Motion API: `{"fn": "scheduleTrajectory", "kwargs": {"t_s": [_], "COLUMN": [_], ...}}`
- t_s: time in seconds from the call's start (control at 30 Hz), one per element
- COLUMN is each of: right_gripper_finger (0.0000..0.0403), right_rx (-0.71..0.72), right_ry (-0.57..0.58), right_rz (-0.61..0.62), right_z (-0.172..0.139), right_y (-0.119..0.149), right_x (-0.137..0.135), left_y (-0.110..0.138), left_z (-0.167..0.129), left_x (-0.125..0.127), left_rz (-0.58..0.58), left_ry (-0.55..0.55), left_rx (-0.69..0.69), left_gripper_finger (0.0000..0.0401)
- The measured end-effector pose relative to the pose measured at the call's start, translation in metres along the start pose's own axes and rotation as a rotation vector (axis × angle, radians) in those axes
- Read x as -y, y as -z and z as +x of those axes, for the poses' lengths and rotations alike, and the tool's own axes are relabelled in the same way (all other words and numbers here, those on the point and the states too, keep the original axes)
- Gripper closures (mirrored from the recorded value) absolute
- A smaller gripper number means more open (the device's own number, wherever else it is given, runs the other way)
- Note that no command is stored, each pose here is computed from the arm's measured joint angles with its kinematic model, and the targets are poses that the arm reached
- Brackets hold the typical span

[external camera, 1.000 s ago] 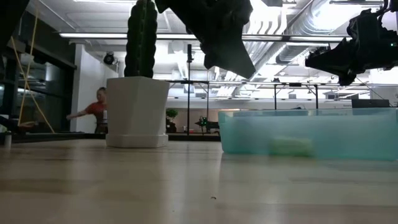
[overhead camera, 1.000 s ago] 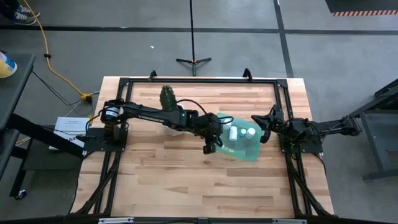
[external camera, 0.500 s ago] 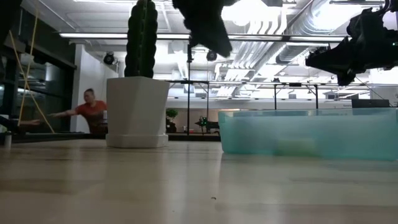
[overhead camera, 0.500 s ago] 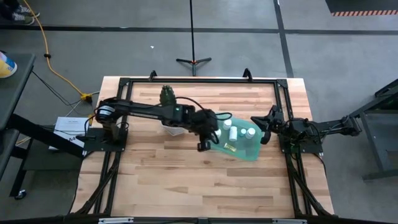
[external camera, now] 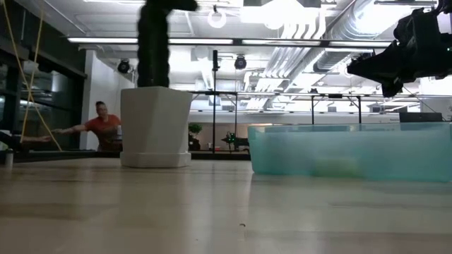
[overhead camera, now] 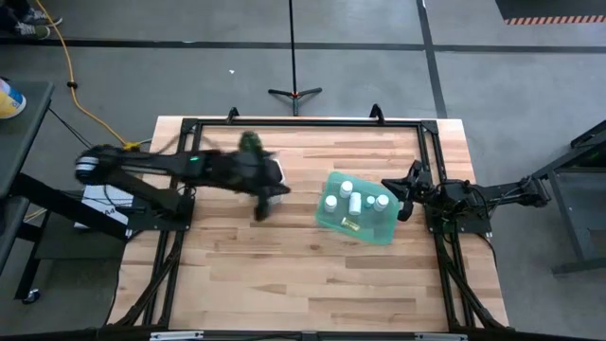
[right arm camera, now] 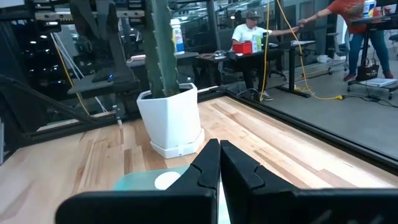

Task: Pick and place pill bottles into a basket
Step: Return to Home Position

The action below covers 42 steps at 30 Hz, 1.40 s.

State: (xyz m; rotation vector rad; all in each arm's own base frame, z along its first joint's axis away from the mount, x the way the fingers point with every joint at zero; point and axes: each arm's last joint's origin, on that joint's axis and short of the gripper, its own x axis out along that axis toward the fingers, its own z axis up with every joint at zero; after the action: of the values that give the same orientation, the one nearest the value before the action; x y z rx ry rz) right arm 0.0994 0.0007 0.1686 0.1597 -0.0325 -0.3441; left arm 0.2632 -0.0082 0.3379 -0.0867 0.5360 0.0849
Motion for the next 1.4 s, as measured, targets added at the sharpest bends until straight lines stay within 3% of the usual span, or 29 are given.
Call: {"fn": "scheduleTrajectory", "kwargs": {"t_s": [0.23,0.37,0.5,0.7,0.8,0.93,1.07,1.17,1.27,1.4], "right_gripper_finger": [0.0398,0.0398,0.0401,0.04,0.0401,0.0401,0.0401,0.0402,0.0401,0.0402], "right_rx": [-0.014,-0.018,-0.014,-0.008,-0.008,-0.008,-0.005,-0.006,-0.007,-0.005], "right_ry": [-0.082,-0.108,-0.096,-0.079,-0.081,-0.104,-0.112,-0.126,-0.138,-0.164], "right_rz": [-0.009,-0.009,-0.009,-0.008,-0.009,-0.039,-0.067,-0.075,-0.086,-0.089], "right_z": [0.0,0.0,0.0,0.0,0.0,0.0,0.0,0.0,0.0,0.0], "right_y": [0.001,0.001,0.001,0.0,0.0,0.0,0.0,0.0,0.0,0.0], "right_x": [-0.002,-0.003,-0.003,-0.002,-0.002,-0.003,-0.003,-0.004,-0.004,-0.005], "left_y": [0.065,0.08,0.079,0.067,0.076,0.102,0.136,0.166,0.193,0.207], "left_z": [-0.066,-0.083,-0.079,-0.093,-0.1,-0.103,-0.099,-0.088,-0.074,-0.072], "left_x": [-0.016,-0.019,-0.017,-0.016,-0.018,-0.022,-0.028,-0.031,-0.033,-0.035], "left_rz": [-0.06,-0.011,0.029,0.046,0.108,0.106,0.079,0.069,-0.003,-0.08], "left_ry": [0.003,0.029,0.068,0.073,0.054,0.035,0.006,-0.019,0.011,0.027], "left_rx": [0.369,0.477,0.455,0.516,0.465,0.438,0.548,0.578,0.54,0.603], "left_gripper_finger": [0.0344,0.0365,0.038,0.0348,0.0372,0.038,0.0359,0.0368,0.038,0.0374]}}
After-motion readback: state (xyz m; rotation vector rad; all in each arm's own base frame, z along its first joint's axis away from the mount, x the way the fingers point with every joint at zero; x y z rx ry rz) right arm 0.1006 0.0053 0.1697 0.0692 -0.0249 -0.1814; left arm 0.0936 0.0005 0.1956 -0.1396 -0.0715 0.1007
